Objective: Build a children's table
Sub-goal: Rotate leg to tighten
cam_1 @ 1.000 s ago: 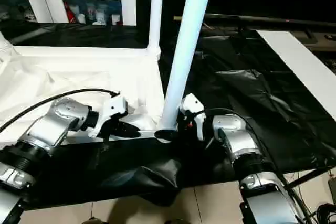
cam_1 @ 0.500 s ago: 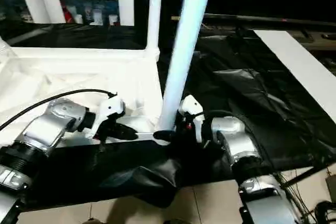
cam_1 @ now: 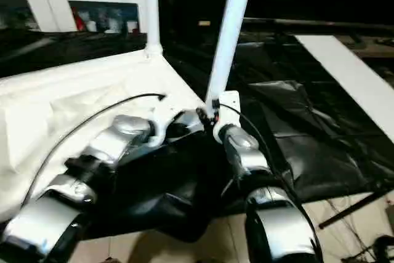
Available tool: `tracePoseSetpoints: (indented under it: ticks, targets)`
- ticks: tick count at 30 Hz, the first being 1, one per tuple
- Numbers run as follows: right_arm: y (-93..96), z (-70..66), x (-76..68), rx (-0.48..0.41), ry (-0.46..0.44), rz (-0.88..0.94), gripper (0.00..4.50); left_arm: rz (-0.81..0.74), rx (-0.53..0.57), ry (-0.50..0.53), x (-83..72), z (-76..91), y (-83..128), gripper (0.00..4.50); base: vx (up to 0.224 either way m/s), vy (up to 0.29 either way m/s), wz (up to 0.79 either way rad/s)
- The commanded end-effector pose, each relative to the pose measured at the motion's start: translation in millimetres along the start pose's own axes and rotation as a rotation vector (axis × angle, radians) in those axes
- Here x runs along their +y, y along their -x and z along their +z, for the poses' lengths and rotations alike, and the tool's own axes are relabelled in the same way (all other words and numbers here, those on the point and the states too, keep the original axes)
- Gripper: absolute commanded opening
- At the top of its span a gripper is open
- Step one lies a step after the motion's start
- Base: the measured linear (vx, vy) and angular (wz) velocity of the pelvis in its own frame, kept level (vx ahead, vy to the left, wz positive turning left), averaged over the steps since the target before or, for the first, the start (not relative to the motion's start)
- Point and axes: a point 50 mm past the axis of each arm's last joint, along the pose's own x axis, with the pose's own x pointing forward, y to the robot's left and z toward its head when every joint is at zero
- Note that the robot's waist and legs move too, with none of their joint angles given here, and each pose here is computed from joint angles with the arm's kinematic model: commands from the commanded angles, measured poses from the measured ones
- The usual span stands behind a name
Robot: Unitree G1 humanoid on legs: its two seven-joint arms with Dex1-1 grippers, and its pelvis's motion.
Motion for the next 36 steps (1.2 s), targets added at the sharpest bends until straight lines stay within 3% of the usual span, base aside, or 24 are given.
tracePoseSetpoints:
  ticks: [1, 3, 6, 8, 11, 13, 15, 17, 23, 30, 36]
  targets:
    - [-2.6, -1.7, 15.3, -0.005, -0.022, 0.094, 2.72, 0.061, 0.044, 0.008, 6.1, -13.1, 1, 0.0, 0.0, 0.0, 0.0]
    - [-2.4, 7.8, 19.2, -0.075, -0.026, 0.174, 3.41, 0.051, 0.042, -0.012, 8.1, -14.0, 3, 0.0, 0.0, 0.0, 0.0]
    - [-1.0, 13.3, 18.0, -0.109, -0.003, 0.212, 3.61, 0.033, 0.036, -0.023, 9.7, -14.8, 6, 0.0, 0.0, 0.0, 0.0]
    - [2.3, 18.8, 8.6, -0.131, 0.031, 0.239, 3.76, -0.01, 0.026, -0.042, 11.8, -17.0, 10, 0.0, 0.0, 0.0, 0.0]
    - [5.8, 20.1, 1.5, -0.122, 0.055, 0.279, 4.07, -0.046, 0.019, -0.058, 12.6, -18.9, 14, 0.0, 0.0, 0.0, 0.0]
    - [14.5, 18.3, -10.2, -0.077, 0.114, 0.376, 4.28, -0.148, 0.008, -0.095, 10.6, -22.8, 21, 0.0, 0.0, 0.0, 0.0]
    - [20.1, 15.7, -15.3, -0.044, 0.137, 0.443, 4.28, -0.194, 0.01, -0.103, 10.0, -25.5, 26, 0.0, 0.0, 0.0, 0.0]
    - [35.9, 8.9, -25.8, 0.03, 0.235, 0.599, 4.28, -0.376, -0.003, -0.148, 2.9, -32.1, 42, 0.0, 0.0, 0.0, 0.0]
    - [55.2, 6.1, -28.2, 0.107, 0.298, 0.814, 4.28, -0.52, 0.008, -0.166, 1.0, -37.4, 61, 0.0, 0.0, 0.0, 0.0]
    - [63.8, 0.7, -26.0, 0.19, 0.314, 0.933, 4.28, -0.543, -0.003, -0.166, 1.7, -33.1, 67, 0.0, 0.0, 0.0, 0.0]
    - [64.0, 0.8, -24.2, 0.195, 0.3, 0.935, 3.75, -0.539, -0.006, -0.171, 2.3, -31.4, 69, 0.0, 0.0, 0.0, 0.0]
